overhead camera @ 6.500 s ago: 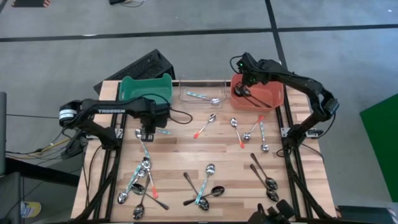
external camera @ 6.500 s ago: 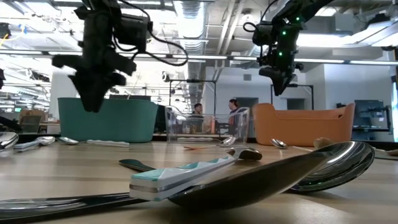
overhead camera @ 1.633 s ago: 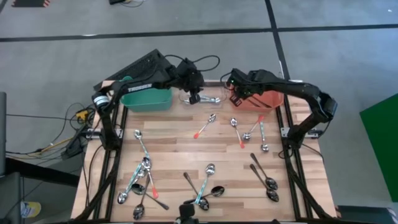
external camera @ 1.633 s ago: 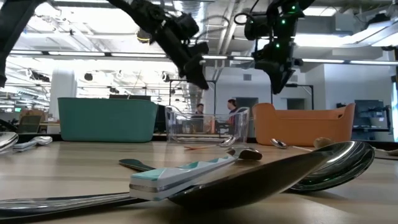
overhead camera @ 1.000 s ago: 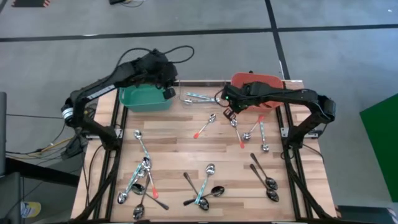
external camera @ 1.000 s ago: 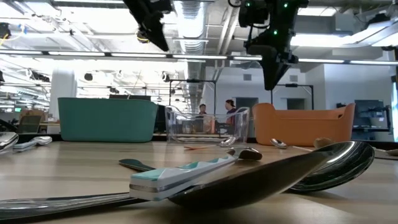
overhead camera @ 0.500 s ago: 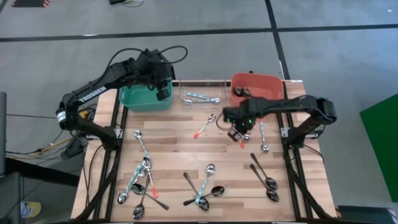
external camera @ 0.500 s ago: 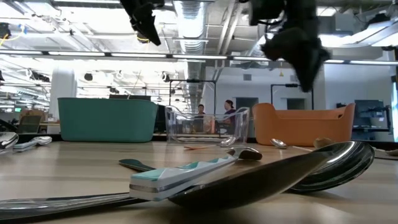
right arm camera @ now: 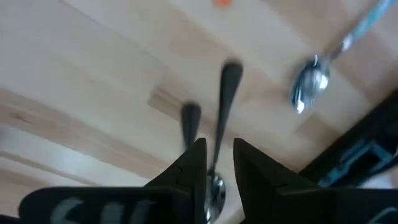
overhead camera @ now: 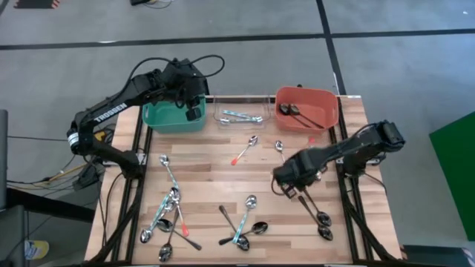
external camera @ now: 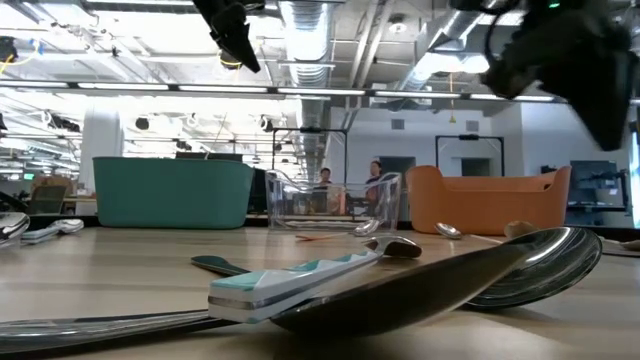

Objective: Sort silverware by color (type)
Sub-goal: Put the black spoon into the orange bin

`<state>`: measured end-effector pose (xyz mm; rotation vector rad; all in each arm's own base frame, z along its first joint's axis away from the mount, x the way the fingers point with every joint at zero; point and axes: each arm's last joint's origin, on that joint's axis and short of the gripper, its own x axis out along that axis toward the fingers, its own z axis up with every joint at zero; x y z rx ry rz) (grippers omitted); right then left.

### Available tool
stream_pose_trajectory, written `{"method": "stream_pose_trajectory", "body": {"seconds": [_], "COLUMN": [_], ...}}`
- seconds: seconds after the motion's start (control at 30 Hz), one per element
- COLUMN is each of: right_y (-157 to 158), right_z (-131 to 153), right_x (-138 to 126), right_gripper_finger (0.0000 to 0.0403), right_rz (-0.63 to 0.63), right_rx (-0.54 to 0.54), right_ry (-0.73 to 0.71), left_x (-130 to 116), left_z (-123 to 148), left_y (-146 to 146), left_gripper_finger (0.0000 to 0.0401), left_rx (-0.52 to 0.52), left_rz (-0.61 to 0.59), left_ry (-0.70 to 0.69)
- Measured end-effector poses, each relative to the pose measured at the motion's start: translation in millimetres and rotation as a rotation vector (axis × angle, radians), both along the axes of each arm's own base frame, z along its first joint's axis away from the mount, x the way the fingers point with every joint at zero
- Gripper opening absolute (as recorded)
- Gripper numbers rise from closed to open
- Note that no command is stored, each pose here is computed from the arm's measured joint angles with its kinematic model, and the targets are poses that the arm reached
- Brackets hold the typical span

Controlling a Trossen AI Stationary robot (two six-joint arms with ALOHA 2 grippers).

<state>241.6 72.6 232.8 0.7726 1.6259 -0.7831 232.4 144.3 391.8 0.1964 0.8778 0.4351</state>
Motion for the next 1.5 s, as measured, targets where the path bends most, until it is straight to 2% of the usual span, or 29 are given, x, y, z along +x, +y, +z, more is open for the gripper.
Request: {"method": "stream_pose_trajectory", "body": {"seconds": [0.23,0.53,0.97,1.33,1.5], "right_y": [32.9,52.3,60.7,60.5,60.5], "right_z": [-15.3,-47.3,-53.9,-55.0,-70.2], "right_x": [-13.9,-37.7,-47.7,-47.2,-46.9], "right_gripper_finger": [0.0102,0.0102,0.0102,0.0102,0.0102], "right_rz": [-0.037,-0.003,0.09,0.08,0.081], "right_rx": [0.008,-0.019,-0.009,-0.03,0.001], "right_ry": [0.012,0.041,0.055,0.038,-0.025], "left_x": [0.8,1.5,2.3,1.3,1.2], "left_z": [1.0,0.4,-0.8,-1.8,-1.8], "left_y": [0.5,0.9,1.5,0.9,0.9], "left_gripper_finger": [0.0075,0.0075,0.0075,0.0075,0.0075], "left_rx": [0.007,-0.03,-0.089,-0.116,-0.116], "left_rz": [0.0,0.044,0.119,0.146,0.146], "left_ry": [-0.012,-0.039,-0.08,-0.083,-0.082]}}
